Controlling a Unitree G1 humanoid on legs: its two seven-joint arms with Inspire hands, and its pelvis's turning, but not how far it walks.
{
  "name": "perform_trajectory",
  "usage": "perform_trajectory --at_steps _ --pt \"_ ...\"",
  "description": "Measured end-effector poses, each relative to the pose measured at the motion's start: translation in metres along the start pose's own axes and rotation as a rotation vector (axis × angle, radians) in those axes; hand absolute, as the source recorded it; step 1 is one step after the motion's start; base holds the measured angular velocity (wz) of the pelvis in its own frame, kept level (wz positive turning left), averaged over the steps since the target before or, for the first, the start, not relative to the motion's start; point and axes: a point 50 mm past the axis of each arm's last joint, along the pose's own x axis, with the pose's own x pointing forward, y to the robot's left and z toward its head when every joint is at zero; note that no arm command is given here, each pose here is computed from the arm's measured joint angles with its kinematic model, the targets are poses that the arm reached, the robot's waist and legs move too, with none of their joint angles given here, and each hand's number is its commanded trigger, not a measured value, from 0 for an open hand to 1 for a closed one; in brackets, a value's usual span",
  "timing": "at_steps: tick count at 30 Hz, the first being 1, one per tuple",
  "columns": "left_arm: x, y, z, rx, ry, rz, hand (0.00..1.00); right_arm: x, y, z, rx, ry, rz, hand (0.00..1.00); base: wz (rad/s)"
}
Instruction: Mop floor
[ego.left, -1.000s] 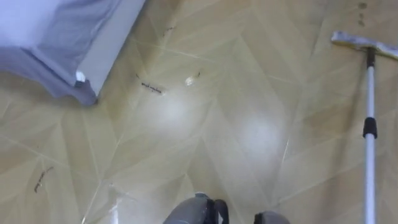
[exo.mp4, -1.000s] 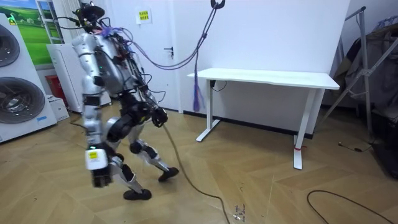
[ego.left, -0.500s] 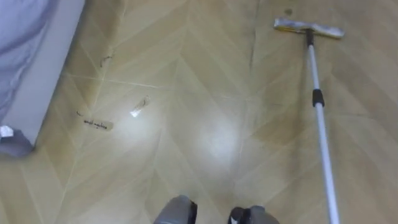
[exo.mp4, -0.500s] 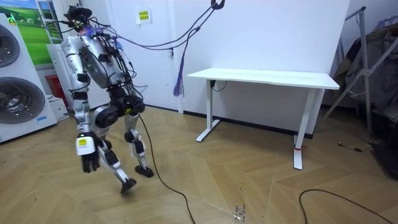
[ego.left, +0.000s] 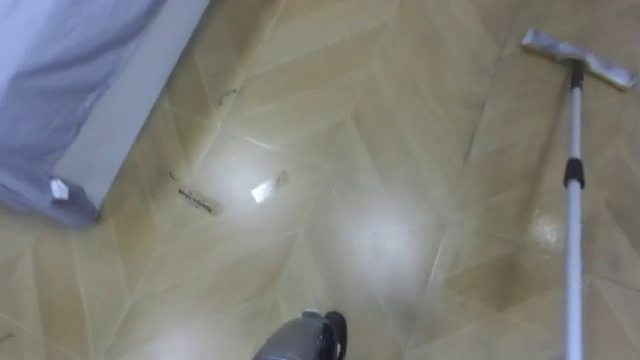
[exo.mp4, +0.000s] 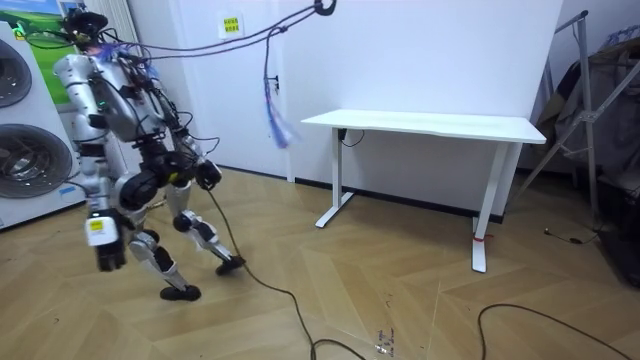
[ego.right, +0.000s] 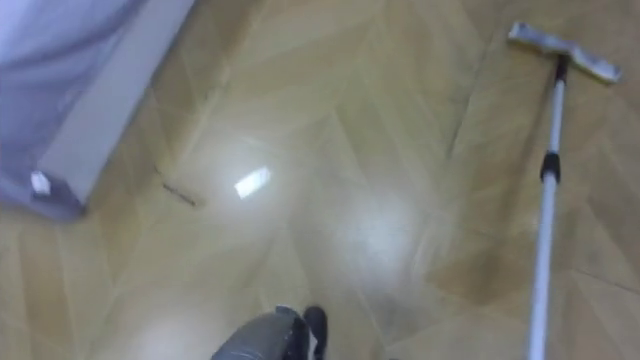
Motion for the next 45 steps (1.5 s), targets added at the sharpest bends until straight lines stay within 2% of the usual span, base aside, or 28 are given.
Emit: perform_trajectory --at_steps 2,4,8,12,16,18,20,21,24,27,30,35,39,43,45 --pt "0.0 0.0 0.003 0.006 -0.011 0.012 0.0 0.002 0.01 -0.018 -0.01 0.037 0.0 1.0 -0.25" --pt "0.0 -0.004 0.002 0.007 -0.01 0.006 0.0 0.003 0.024 -0.02 -0.013 0.034 0.01 1.0 -0.51" --pt "0.0 -0.012 -0.009 0.004 0.032 0.002 0.0 0.002 0.04 -0.012 -0.017 0.014 0.035 1.0 -0.47" --pt "0.0 -0.005 -0.016 -0.01 0.065 0.029 0.0 -0.002 0.039 0.014 -0.035 -0.014 0.027 1.0 -0.06" --pt "-0.001 0.015 -0.014 -0.072 0.07 0.071 0.0 -0.029 0.017 0.109 -0.028 -0.205 0.009 1.0 0.04" --pt "-0.003 0.032 -0.015 -0.099 0.071 0.11 0.0 -0.059 0.009 0.17 -0.04 -0.403 -0.006 1.0 -0.08" --pt "-0.004 0.038 -0.021 -0.091 0.087 0.129 0.0 -0.078 0.008 0.198 -0.01 -0.483 0.024 1.0 0.07" --pt "-0.005 0.039 -0.025 -0.085 0.107 0.127 0.0 -0.079 0.005 0.199 0.016 -0.479 0.031 1.0 0.19" --pt "-0.005 0.037 -0.029 -0.066 0.129 0.108 0.0 -0.07 0.012 0.187 0.016 -0.46 0.053 1.0 0.25" --pt "-0.004 0.033 -0.025 -0.055 0.119 0.085 0.0 -0.049 0.013 0.153 -0.001 -0.377 0.078 1.0 0.43" --pt "0.0 0.012 -0.001 -0.04 0.041 0.031 0.0 -0.018 0.005 0.081 -0.003 -0.184 0.049 1.0 0.67" --pt "0.001 0.003 0.003 -0.031 0.021 0.015 0.0 -0.002 0.023 0.019 -0.035 -0.048 0.024 1.0 0.13" --pt "0.001 -0.012 0.001 -0.004 0.019 -0.004 0.0 -0.001 0.032 0.014 -0.05 -0.058 0.004 1.0 -0.48" --pt "0.001 -0.009 -0.002 0.018 0.028 0.014 0.0 -0.001 0.044 0.015 -0.078 -0.066 0.008 1.0 -0.2" --pt "0.001 -0.008 -0.003 0.012 0.041 0.014 0.0 -0.004 0.048 0.027 -0.05 -0.071 0.026 1.0 0.06"
